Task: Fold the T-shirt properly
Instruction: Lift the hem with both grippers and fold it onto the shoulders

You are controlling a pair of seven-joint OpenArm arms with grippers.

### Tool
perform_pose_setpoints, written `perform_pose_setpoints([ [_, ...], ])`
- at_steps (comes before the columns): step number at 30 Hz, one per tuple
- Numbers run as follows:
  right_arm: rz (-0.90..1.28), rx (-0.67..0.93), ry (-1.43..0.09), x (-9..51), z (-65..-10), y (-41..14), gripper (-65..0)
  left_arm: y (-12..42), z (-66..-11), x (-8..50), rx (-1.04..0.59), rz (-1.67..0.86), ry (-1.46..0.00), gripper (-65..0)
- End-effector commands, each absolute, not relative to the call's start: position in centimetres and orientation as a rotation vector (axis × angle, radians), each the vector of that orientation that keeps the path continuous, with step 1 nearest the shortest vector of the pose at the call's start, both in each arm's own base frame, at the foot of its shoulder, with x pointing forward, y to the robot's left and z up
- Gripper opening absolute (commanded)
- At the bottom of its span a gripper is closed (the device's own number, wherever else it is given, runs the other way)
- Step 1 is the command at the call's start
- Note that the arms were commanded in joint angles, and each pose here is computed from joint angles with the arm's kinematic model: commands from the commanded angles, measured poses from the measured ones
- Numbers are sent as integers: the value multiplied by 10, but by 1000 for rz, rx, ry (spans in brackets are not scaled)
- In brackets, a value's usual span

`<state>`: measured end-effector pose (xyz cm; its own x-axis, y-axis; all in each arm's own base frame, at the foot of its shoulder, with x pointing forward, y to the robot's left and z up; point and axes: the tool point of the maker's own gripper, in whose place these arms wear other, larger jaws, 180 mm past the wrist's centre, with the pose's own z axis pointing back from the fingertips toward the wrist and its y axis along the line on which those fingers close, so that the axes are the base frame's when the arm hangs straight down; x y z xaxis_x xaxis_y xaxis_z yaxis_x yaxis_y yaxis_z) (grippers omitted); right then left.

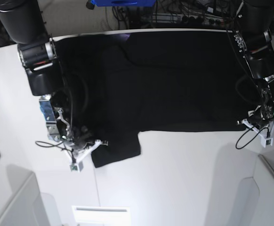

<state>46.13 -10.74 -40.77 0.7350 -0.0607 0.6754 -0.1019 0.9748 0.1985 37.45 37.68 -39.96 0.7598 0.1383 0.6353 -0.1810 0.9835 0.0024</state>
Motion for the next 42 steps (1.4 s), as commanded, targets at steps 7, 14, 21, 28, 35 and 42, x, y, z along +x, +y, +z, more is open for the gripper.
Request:
perform_pose_setpoints([
  [7, 47, 231, -843, 481, -366, -113, -650, 385, -360, 383, 129, 115, -787, -650],
  [14, 73, 249, -866, 471, -363, -104, -650, 382, -348, 377, 161, 73, -802, -650],
  [21, 92, 250, -850, 453, -364, -107, -650, 372, -344, 356, 94, 64, -842, -650],
  [28, -1, 255, -856, 434, -360, -137, -650, 368, -344, 343, 29, 75, -856, -650],
  [35, 45, 269, -871, 410, -354, -128, -650, 377, -324, 325, 45, 89, -901, -650],
  [42, 71, 293, -889, 391, -349, -117, -650, 389, -308, 305, 96, 96, -889, -650],
])
